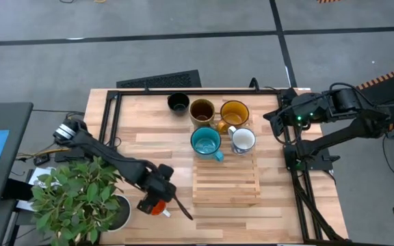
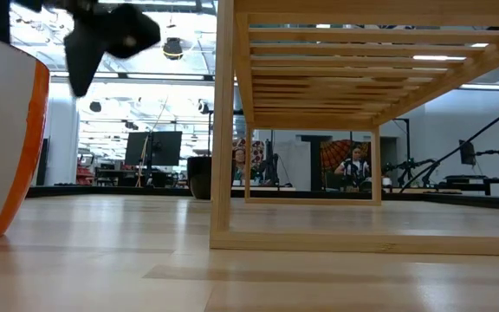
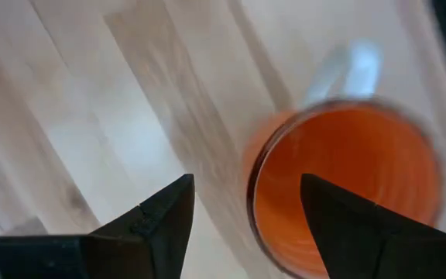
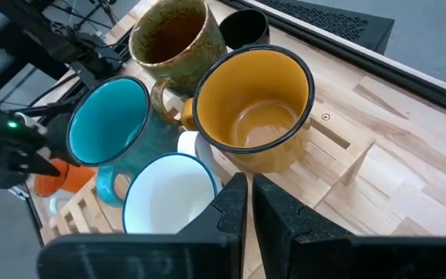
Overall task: Place coffee mugs
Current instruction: Put the orange mug on the shelf
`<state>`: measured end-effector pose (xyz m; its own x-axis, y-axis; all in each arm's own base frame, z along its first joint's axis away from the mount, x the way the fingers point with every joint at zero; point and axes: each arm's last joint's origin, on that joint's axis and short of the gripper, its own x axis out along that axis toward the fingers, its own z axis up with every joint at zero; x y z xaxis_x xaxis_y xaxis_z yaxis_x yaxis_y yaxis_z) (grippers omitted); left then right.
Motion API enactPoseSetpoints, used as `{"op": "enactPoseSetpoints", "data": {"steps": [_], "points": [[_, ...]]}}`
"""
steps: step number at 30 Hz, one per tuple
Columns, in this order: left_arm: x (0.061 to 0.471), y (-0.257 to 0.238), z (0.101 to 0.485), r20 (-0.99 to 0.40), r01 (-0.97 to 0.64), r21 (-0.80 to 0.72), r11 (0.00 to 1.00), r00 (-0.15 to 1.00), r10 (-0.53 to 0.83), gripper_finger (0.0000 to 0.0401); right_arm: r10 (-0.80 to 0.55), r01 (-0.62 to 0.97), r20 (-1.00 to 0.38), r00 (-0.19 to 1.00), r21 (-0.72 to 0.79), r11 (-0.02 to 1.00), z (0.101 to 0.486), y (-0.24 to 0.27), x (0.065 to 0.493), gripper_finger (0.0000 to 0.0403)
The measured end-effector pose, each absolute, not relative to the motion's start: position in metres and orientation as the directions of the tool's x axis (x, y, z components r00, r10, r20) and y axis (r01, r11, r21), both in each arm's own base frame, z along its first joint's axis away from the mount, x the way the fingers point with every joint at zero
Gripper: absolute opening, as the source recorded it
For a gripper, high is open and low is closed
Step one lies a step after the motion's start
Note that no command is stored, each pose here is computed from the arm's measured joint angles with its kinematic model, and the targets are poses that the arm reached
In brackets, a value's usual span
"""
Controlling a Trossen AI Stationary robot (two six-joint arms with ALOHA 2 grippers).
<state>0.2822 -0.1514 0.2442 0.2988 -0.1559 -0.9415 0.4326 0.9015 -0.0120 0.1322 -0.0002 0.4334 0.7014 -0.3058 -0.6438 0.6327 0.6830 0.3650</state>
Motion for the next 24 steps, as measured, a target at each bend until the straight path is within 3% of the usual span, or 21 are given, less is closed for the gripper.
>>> {"op": "enactPoseSetpoints", "data": {"steps": [10, 14, 19, 24], "points": [[0.292, -0.154, 0.209, -0.982, 0.422, -0.026, 0.906, 0.160, -0.103, 0.0211, -0.306, 0.627, -0.643, 0.702, 0.354, 0.694, 0.433, 0.000, 0.132, 0.0050], [0.294, -0.153, 0.208, -0.982, 0.427, -0.011, 0.904, 0.166, -0.090, 0.0150, -0.306, 0.628, -0.644, 0.701, 0.354, 0.693, 0.433, 0.000, 0.132, 0.0050], [0.296, -0.141, 0.209, -0.983, 0.386, -0.088, 0.918, 0.112, -0.142, 0.0021, -0.307, 0.628, -0.643, 0.701, 0.354, 0.693, 0.433, 0.000, 0.132, 0.0050], [0.294, -0.124, 0.217, -0.975, 0.351, -0.197, 0.916, 0.026, -0.220, 0.0006, -0.308, 0.629, -0.643, 0.701, 0.354, 0.692, 0.433, 0.000, 0.132, 0.0050]]}}
